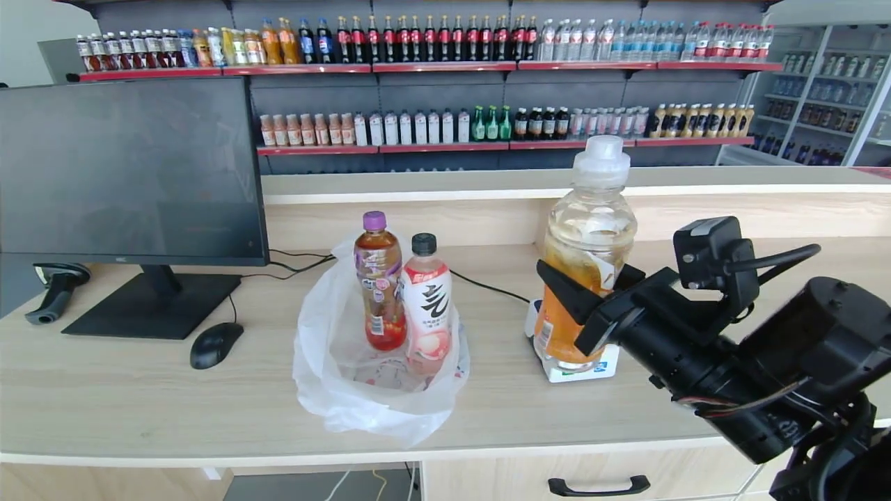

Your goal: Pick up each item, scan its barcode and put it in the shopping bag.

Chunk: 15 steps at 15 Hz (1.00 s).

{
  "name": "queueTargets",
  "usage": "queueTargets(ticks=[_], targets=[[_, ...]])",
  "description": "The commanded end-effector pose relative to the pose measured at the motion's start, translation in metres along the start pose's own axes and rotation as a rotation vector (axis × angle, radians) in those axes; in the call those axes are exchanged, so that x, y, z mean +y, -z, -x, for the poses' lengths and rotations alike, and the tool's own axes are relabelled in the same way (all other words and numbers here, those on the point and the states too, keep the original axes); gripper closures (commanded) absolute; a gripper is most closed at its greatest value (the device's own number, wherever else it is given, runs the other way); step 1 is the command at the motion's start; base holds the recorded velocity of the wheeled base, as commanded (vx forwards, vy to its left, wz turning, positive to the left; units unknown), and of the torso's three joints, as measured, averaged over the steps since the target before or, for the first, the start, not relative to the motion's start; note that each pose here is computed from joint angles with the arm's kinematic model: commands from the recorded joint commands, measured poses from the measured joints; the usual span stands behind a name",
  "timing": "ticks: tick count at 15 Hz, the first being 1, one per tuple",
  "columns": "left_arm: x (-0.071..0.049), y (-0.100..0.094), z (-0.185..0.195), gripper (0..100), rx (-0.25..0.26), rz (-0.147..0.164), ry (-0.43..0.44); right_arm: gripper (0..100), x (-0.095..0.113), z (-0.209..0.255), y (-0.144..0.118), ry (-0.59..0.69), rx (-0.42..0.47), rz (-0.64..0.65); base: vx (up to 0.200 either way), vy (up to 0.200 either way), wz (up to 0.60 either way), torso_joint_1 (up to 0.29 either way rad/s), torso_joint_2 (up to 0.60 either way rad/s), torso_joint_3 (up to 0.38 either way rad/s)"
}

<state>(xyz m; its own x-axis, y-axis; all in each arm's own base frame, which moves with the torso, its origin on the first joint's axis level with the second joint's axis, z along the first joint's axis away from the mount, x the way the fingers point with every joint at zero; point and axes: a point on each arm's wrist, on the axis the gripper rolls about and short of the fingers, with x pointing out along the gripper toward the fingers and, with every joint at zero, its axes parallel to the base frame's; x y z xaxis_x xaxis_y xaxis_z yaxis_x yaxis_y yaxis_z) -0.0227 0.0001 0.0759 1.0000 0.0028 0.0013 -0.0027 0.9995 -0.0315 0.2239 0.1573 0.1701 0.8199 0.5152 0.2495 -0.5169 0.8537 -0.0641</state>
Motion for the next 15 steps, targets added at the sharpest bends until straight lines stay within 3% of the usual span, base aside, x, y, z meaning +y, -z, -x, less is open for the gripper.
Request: queueTargets(ticks=[1, 5, 9, 11, 15], targets=[[0.0, 0.0, 0.0, 0, -0.002, 0.001, 0.0, 100, -0.015, 0.001, 0.007, 0.008, 0.023, 0.085, 0.0, 0.0, 0.0, 0.0, 0.0, 0.0], [0.0, 0.0, 0.0, 0, -0.002, 0.001, 0.0, 100, -0.024, -0.015, 0.019, -0.012, 0.031, 0.325, 0.0, 0.0, 0.0, 0.0, 0.0, 0.0], [0.0, 0.0, 0.0, 0, -0.003, 0.001, 0.0, 100, -0.032, -0.018, 0.028, -0.153, 0.01, 0.523, 0.0, 0.0, 0.0, 0.0, 0.0, 0.0], [0.0, -0.001, 0.0, 0, -0.006, -0.002, 0.0, 100, -0.033, -0.023, 0.032, -0.197, -0.005, 0.568, 0.0, 0.0, 0.0, 0.0, 0.0, 0.0], [0.0, -0.001, 0.0, 0, -0.011, -0.002, 0.0, 100, -0.054, -0.031, 0.042, -0.284, -0.04, 0.676, 0.0, 0.0, 0.0, 0.0, 0.0, 0.0]])
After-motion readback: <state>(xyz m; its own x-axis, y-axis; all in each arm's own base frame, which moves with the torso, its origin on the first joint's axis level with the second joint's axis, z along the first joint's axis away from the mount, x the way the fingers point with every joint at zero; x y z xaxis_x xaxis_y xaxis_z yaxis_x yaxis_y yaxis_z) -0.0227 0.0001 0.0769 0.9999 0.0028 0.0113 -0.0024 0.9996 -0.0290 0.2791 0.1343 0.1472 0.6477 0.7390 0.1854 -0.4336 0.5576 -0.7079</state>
